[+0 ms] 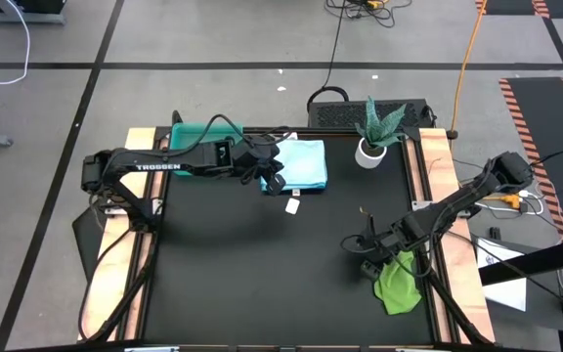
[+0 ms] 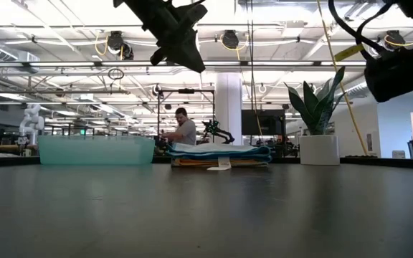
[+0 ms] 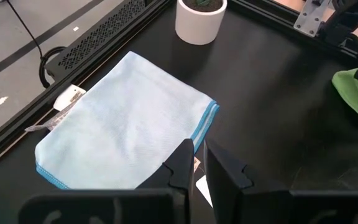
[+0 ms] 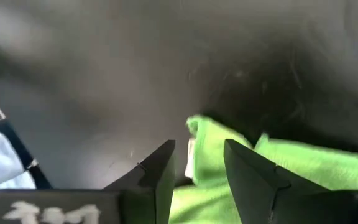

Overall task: Fold microfiber towels
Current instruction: Fold the green microfiber towel

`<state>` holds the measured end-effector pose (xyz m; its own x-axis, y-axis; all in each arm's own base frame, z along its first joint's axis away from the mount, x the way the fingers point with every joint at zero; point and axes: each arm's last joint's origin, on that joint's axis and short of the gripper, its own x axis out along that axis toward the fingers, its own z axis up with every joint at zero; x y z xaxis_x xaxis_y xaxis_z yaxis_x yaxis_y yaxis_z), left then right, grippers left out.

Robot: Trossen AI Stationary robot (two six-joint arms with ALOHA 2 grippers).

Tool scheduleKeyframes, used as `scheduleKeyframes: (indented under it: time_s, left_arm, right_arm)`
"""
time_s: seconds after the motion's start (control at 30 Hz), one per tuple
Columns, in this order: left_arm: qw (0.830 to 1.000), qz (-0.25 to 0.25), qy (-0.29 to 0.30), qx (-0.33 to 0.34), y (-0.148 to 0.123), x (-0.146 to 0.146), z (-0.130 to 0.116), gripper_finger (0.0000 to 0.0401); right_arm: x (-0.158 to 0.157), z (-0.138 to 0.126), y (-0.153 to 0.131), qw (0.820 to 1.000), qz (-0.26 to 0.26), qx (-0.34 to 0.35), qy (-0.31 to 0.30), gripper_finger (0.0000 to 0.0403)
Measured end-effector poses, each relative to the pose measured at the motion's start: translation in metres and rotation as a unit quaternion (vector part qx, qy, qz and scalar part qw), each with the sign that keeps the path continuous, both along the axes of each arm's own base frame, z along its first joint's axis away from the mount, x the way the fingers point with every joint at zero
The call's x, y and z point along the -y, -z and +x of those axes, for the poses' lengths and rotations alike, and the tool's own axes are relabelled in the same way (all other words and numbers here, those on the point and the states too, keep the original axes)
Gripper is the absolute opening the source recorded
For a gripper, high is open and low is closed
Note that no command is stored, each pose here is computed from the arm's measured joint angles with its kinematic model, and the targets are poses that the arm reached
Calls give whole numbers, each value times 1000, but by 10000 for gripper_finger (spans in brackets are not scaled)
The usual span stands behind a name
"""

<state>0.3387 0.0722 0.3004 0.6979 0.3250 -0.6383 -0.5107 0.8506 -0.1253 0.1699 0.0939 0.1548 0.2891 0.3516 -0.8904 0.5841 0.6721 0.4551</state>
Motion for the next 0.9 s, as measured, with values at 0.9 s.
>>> scheduleKeyframes:
  time_s: [0.9]
  left_arm:
    - [1000, -1, -1, 0, 0, 0, 0, 42]
  right_arm:
    - [0, 16, 12, 999, -16, 26, -10, 6]
